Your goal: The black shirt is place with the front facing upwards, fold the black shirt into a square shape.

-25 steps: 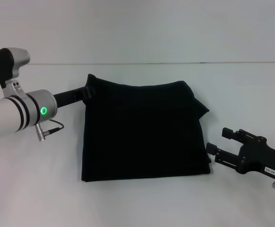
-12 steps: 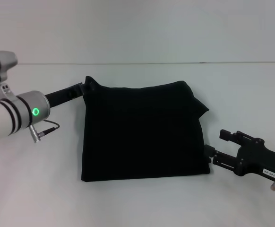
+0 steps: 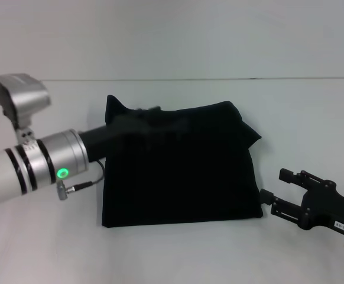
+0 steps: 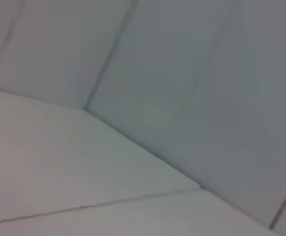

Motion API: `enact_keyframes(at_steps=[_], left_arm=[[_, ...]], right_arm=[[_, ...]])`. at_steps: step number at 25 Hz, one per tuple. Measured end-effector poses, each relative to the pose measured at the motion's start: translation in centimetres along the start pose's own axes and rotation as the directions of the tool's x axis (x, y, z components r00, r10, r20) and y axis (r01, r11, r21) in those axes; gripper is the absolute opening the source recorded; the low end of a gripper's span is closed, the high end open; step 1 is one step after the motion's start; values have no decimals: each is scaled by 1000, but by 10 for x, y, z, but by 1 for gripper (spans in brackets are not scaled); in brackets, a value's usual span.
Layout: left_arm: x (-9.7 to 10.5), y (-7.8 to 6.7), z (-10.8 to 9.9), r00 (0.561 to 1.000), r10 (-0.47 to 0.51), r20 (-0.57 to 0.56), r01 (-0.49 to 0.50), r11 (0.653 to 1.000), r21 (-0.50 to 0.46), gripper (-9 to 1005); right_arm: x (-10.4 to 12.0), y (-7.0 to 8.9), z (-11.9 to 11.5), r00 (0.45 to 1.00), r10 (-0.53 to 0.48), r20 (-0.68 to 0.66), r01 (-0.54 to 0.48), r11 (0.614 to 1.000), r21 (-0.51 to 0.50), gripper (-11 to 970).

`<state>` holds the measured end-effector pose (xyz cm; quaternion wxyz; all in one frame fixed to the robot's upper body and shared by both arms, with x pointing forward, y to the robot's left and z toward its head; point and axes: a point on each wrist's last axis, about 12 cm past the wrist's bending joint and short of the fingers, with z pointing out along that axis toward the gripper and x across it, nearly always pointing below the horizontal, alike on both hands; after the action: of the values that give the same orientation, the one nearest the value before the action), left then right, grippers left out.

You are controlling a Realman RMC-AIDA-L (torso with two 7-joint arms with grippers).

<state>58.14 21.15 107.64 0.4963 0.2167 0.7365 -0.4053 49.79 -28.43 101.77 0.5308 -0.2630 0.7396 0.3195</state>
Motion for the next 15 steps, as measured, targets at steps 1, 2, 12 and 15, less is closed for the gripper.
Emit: enact_keyframes(at_steps=[1, 2, 12, 15], left_arm=[[3, -1, 3, 999, 21, -25, -21, 1000, -1, 770], [7, -1, 7, 997, 42, -60, -43, 999, -9, 806], [24, 4, 24, 988, 44, -149, -59, 993, -99, 878], [29, 6, 26, 984, 24, -175, -48, 990, -135, 877]], right_arm=[[1, 0, -1, 1000, 2, 1, -2, 1000, -1, 794], [1, 1, -2, 1000, 4, 2, -4, 1000, -2, 794], [5, 4, -8, 1000, 18, 10, -18, 1000, -3, 793], [5, 4, -8, 1000, 20, 15, -20, 1000, -1, 793]])
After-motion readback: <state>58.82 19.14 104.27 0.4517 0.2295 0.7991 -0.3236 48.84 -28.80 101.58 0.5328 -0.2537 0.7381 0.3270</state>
